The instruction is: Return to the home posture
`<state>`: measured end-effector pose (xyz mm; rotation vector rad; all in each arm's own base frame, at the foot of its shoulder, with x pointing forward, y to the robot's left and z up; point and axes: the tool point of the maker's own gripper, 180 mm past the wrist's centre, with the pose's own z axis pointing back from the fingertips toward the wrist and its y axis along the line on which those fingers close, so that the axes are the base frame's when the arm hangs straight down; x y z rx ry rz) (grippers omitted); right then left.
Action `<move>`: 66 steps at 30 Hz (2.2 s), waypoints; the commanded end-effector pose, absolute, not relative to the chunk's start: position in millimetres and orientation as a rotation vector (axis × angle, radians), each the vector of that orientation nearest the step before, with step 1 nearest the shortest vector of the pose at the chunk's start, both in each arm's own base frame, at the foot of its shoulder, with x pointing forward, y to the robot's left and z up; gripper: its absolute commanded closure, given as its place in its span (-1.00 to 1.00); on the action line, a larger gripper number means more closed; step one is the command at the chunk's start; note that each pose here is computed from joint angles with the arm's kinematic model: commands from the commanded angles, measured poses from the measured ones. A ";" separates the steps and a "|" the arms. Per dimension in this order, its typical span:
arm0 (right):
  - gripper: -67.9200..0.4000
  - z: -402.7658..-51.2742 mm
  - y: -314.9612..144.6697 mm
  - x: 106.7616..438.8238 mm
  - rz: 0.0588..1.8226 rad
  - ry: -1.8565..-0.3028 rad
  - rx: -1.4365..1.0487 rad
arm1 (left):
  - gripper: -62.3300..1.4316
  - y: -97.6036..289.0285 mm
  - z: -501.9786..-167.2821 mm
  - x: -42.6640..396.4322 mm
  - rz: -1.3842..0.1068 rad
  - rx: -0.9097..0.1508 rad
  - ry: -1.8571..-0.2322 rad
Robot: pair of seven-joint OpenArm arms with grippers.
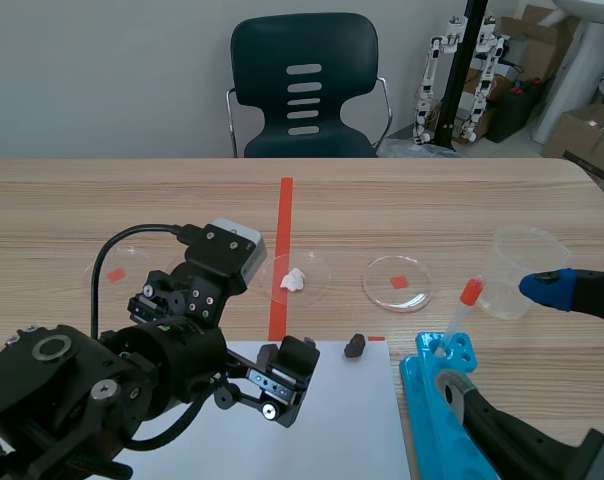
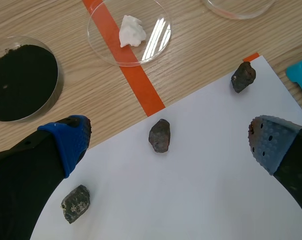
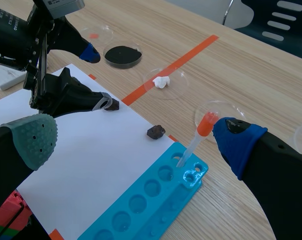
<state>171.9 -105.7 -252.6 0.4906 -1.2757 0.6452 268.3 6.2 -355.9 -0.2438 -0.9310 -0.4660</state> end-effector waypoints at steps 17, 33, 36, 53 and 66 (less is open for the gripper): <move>-1.00 -242.3 -102.7 175.9 0.639 -1.316 0.505 | -1.00 4.8 -322.1 258.0 -0.533 -0.359 -1.139; -1.00 -242.3 -102.7 175.9 0.639 -1.316 0.505 | -1.00 73.7 -286.9 190.9 -0.598 -0.367 -1.209; -1.00 -242.3 -102.7 175.9 0.639 -1.316 0.505 | -1.00 80.0 -284.1 180.0 -0.590 -0.367 -1.205; -1.00 -242.3 -102.7 175.9 0.639 -1.316 0.505 | -1.00 92.2 -273.8 155.5 -0.562 -0.357 -1.185; -1.00 -242.3 -102.7 175.9 0.639 -1.316 0.505 | -1.00 92.2 -273.9 155.7 -0.562 -0.356 -1.185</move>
